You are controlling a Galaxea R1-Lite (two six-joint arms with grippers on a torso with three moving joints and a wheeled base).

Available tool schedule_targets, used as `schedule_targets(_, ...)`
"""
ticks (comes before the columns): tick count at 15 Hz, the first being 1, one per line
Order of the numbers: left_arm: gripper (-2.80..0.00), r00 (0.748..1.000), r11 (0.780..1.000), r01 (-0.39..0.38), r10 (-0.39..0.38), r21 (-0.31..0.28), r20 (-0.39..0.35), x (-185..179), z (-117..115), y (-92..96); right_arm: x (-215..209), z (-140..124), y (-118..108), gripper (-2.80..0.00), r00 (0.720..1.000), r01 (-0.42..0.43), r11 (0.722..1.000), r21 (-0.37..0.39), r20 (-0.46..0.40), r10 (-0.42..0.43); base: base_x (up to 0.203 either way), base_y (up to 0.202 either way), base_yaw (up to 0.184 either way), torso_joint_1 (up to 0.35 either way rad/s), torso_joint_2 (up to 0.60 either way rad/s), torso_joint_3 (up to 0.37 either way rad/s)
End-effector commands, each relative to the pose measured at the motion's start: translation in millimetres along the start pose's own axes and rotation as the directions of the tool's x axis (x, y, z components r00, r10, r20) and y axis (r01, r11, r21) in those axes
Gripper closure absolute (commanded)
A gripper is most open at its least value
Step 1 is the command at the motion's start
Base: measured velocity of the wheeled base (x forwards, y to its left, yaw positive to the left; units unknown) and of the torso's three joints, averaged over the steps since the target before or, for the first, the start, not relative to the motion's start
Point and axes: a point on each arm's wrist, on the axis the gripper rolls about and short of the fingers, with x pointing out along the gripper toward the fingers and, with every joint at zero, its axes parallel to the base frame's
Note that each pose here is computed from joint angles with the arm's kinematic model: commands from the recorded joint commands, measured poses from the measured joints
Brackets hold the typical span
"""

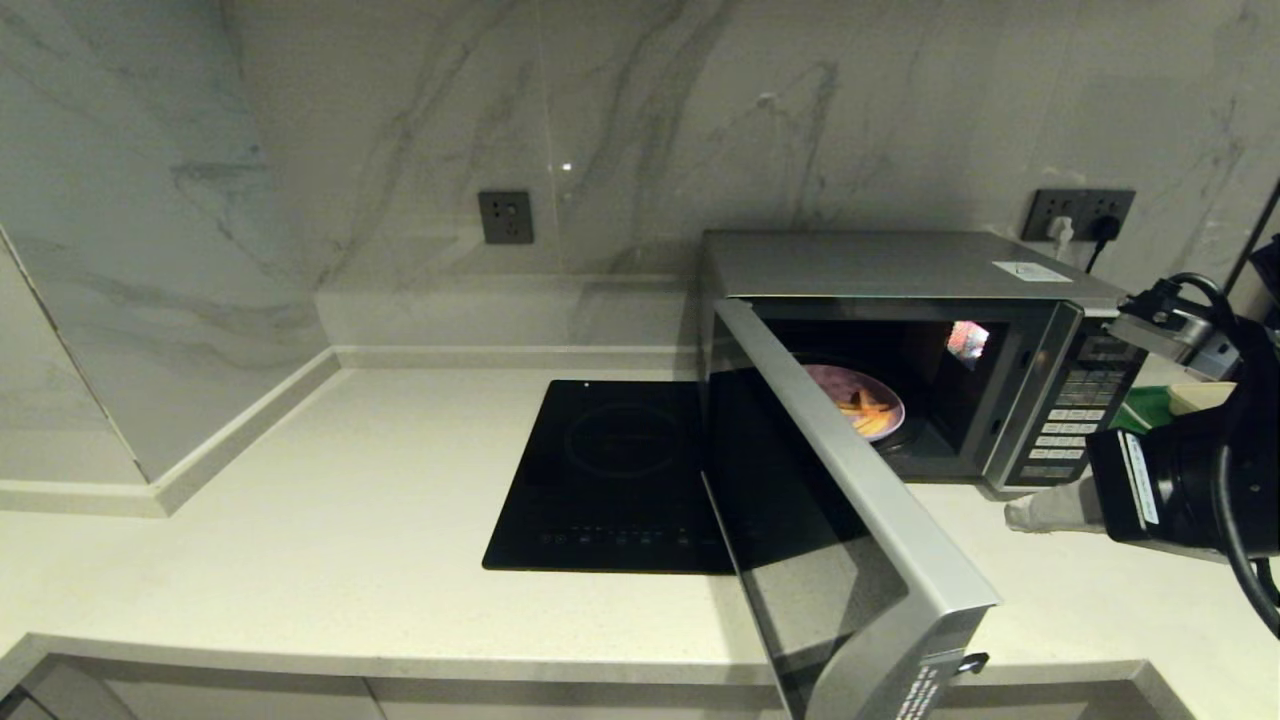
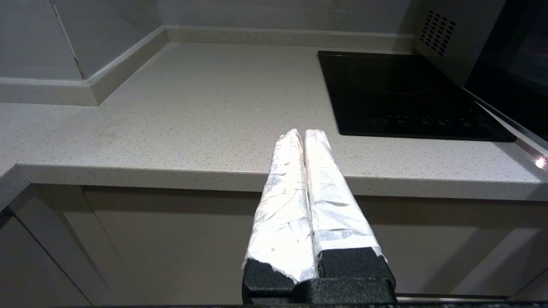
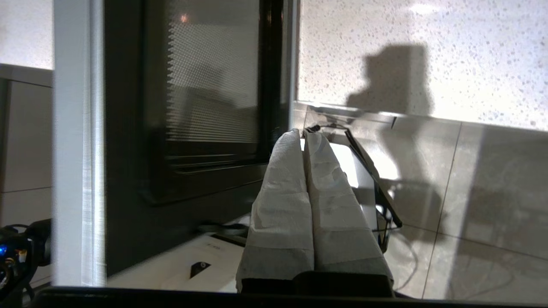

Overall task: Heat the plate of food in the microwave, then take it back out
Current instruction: Open the microwave oven

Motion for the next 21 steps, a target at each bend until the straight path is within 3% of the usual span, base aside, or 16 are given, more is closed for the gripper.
schedule_targets(1,0.0,1.0,1.0,-0.001,0.001,0.0,0.0,0,0,0.0,0,-1,0,0.0,1.0,-0.005,1.0,-0.002,-0.005,0.005,0.0,0.0,0.0,0.0,0.0,0.0)
schedule_targets(4,0.0,1.0,1.0,-0.001,0.001,0.0,0.0,0,0,0.0,3,2,7,0.0,0.999,-0.033,0.999,-0.027,0.005,0.033,0.0,0.0,0.0,0.0,0.0,0.0)
schedule_targets(6,0.0,1.0,1.0,-0.001,0.001,0.0,0.002,0,0,0.0,16,6,22,0.0,0.998,-0.067,0.992,-0.103,-0.004,0.067,0.0,0.0,0.0,0.0,0.0,0.0)
schedule_targets(12,0.0,1.0,1.0,-0.001,0.001,0.0,0.0,0,0,0.0,53,3,87,0.0,0.989,-0.146,0.946,-0.29,-0.078,0.129,0.0,0.0,0.0,0.0,0.0,0.0)
schedule_targets(15,0.0,1.0,1.0,-0.001,0.001,0.0,0.0,0,0,0.0,57,-1,106,0.0,0.983,-0.178,0.928,-0.327,-0.093,0.156,0.0,0.0,0.0,0.0,0.0,0.0)
schedule_targets(21,0.0,1.0,1.0,-0.001,0.001,0.0,0.0,0,0,0.0,60,-6,108,0.0,0.982,-0.181,0.926,-0.331,-0.114,0.152,0.0,0.0,0.0,0.0,0.0,0.0)
